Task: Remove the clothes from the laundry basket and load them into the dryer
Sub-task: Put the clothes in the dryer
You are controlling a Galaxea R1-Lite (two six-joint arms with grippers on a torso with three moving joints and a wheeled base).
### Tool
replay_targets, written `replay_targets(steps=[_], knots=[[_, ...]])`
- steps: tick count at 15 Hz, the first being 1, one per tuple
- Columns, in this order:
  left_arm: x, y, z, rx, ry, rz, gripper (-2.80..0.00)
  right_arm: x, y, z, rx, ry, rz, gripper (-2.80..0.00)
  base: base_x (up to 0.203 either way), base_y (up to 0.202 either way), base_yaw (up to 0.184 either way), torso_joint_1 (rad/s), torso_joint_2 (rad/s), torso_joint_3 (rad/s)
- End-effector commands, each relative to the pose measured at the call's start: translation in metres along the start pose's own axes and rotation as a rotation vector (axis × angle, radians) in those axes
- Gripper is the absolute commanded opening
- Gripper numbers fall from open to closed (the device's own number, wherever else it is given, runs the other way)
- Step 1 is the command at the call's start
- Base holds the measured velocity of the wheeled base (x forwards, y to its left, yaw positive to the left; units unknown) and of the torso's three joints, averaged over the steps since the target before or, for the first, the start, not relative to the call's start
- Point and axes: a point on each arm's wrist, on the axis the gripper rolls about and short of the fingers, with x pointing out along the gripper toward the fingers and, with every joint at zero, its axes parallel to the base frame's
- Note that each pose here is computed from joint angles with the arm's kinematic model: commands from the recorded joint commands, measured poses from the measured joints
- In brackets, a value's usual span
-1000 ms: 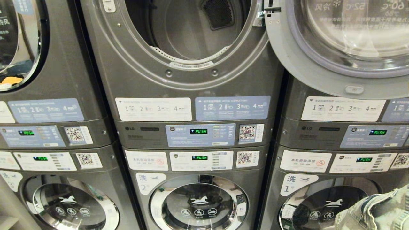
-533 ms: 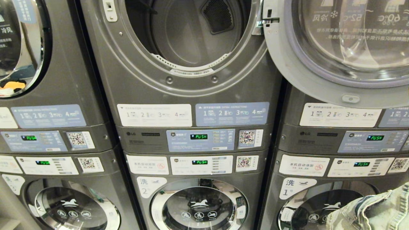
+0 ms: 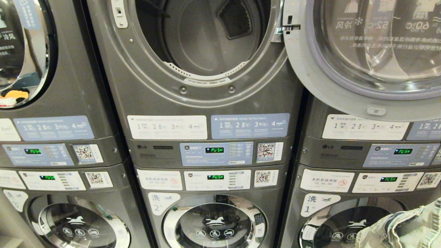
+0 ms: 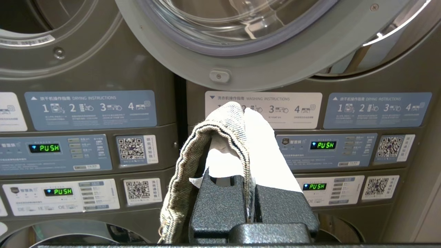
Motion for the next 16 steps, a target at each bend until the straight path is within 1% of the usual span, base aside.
replay_targets(steps=[1,3,5,8,11,14,16], knots=[[0.001,0.000,-0.004,0.000,0.013,0.002,-2.80,-0.001,0.001,0.001,-0.007,-0.007,0.005,-2.80,0.000,0.000,0.000,0.000,0.00,0.000],[0.001,0.000,-0.004,-0.002,0.013,0.002,-2.80,-0.001,0.001,0.000,-0.005,-0.005,0.007,-2.80,0.000,0.028,-0.001,-0.001,0.00,0.001],[0.001,0.000,-0.004,-0.002,0.013,0.002,-2.80,-0.003,0.003,0.000,-0.018,-0.014,0.007,-2.80,0.001,0.154,-0.001,0.009,0.00,0.003],[0.001,0.000,-0.004,-0.002,0.013,0.002,-2.80,-0.010,0.009,-0.002,-0.091,-0.036,0.012,-2.80,0.000,0.197,-0.003,0.005,0.00,0.001],[0.001,0.000,-0.004,-0.002,0.013,0.002,-2.80,-0.009,0.009,-0.002,-0.088,-0.030,0.011,-2.80,0.000,0.198,-0.003,0.001,0.00,0.002],[0.001,0.000,-0.004,-0.002,0.013,0.002,-2.80,-0.008,0.008,0.004,-0.092,-0.037,0.017,-2.80,0.000,0.197,-0.003,0.000,0.00,0.003],[0.001,0.000,-0.004,-0.002,0.013,0.002,-2.80,-0.003,0.004,0.008,-0.065,-0.026,0.016,-2.80,0.000,0.199,-0.003,0.004,0.01,0.001]])
